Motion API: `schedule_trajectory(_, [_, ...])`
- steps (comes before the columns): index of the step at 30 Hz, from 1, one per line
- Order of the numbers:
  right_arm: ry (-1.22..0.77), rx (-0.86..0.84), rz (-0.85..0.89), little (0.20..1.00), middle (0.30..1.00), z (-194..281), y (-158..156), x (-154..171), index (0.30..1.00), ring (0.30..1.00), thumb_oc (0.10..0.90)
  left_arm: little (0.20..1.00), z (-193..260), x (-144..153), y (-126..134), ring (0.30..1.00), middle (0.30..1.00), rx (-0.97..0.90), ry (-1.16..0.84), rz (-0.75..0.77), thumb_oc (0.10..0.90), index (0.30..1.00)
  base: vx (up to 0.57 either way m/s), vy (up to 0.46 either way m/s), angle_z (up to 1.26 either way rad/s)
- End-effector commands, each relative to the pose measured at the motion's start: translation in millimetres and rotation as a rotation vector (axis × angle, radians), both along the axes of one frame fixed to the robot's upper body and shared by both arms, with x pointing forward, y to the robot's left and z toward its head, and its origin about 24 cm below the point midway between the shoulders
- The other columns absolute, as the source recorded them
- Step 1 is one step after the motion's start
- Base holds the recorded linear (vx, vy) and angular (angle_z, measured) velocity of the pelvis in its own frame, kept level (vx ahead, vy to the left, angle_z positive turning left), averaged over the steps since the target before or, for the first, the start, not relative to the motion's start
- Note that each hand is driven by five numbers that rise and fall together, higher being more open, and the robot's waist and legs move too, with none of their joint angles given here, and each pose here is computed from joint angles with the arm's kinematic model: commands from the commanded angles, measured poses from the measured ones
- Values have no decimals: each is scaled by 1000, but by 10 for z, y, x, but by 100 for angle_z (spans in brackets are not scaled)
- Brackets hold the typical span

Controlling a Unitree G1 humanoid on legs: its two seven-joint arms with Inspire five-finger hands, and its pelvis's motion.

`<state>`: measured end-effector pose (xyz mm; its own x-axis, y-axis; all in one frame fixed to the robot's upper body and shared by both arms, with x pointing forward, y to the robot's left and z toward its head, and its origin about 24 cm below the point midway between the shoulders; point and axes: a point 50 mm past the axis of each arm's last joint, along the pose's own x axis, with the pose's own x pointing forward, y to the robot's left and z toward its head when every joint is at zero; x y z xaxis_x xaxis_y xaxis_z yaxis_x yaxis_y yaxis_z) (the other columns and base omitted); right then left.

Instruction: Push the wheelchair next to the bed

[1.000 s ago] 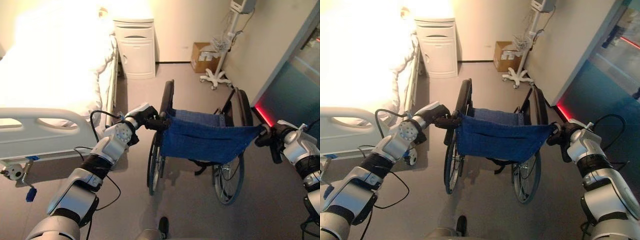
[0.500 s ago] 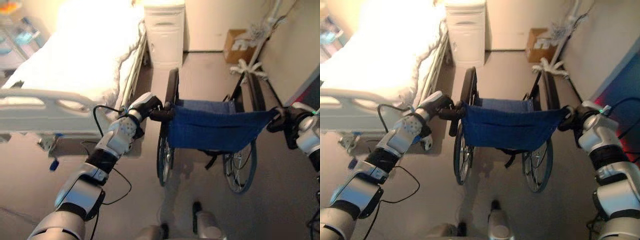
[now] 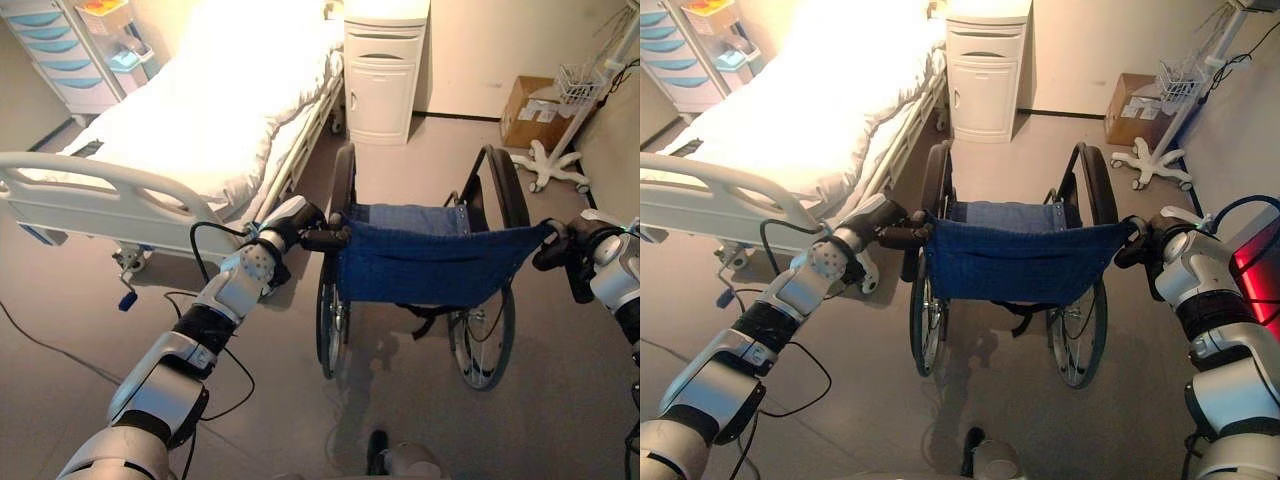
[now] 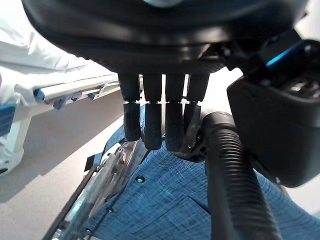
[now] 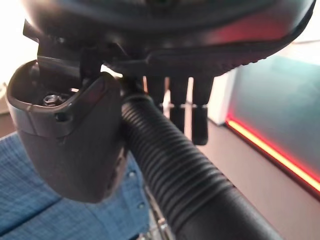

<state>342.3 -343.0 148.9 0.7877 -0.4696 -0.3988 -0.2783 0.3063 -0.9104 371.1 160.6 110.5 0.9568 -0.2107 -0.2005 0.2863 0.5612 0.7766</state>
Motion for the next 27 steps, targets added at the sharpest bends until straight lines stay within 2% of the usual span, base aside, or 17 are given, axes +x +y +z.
schedule_trajectory(1, [-36,-41,468,300,300,-32,942,285,300,300,400,300,-496,-184,531,300,300,165,174,177,400,300,228,-110,7])
schedule_trajectory(7, [-24,-35,449,300,300,-155,1050,305,300,300,400,300,-479,-241,560,300,300,160,170,147,400,300,438,30,-12])
schedule_trajectory(14, [-23,-21,501,300,300,-48,1139,378,300,300,400,300,-450,-233,600,300,300,118,165,176,400,300,437,273,-104])
schedule_trajectory(19, [-56,-15,551,300,300,-165,1292,367,300,300,400,300,-423,-223,716,300,300,153,189,198,400,300,276,190,-5])
schedule_trajectory(27, [-111,-12,553,300,300,-207,1328,403,300,300,400,300,-417,-178,622,300,300,134,153,229,400,300,180,144,7])
